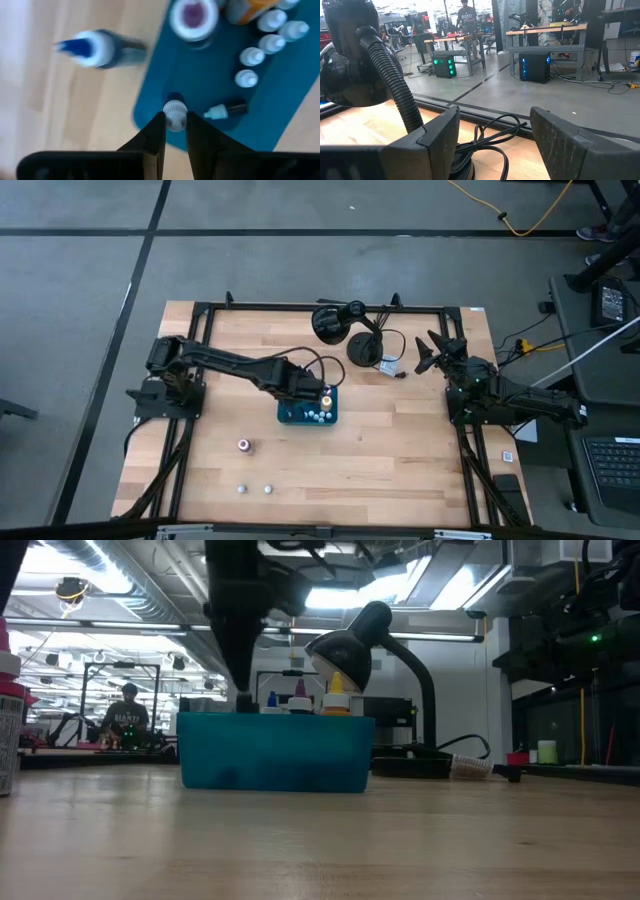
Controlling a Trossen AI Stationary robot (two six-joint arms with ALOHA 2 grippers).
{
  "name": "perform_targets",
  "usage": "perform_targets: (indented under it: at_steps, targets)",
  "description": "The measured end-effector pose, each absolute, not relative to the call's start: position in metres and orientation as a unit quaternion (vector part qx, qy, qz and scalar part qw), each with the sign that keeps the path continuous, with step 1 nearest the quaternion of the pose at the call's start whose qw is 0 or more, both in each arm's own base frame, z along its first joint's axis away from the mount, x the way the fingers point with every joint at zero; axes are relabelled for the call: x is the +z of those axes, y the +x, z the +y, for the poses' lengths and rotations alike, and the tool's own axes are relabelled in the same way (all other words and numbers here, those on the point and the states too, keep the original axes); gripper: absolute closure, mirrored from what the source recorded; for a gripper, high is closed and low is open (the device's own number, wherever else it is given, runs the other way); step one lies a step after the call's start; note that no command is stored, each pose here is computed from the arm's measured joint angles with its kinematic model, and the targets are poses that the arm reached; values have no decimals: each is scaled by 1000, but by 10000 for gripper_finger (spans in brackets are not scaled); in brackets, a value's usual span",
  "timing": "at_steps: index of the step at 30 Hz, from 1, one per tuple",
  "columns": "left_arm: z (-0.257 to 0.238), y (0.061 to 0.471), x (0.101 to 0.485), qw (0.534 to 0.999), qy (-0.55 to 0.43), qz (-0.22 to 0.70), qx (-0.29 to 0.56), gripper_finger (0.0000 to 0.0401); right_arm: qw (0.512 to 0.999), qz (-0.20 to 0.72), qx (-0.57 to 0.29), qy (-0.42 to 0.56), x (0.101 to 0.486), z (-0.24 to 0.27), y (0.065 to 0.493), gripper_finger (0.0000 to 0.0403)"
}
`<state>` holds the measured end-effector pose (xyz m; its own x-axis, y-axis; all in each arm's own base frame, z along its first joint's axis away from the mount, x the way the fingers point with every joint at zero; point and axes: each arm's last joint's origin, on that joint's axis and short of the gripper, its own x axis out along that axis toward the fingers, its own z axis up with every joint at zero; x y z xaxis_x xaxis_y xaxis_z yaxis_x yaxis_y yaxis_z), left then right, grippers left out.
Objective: Pick & Place food coloring
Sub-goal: Put the small dark blue food coloring bottle into the blue bin
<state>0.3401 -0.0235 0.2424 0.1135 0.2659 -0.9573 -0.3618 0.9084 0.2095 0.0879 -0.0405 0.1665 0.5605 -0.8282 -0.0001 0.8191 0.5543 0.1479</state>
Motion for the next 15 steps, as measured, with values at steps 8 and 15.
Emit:
perform_targets:
  at_steps: [8, 15]
  targets:
    - [-33, 360, 210, 741, -32, 648, 171, 347, 881, -35, -467, 66, 167, -41, 88, 159]
    - [-37, 362, 187, 740, -36, 651, 164, 347, 881, -35, -467, 66, 166, -41, 88, 159]
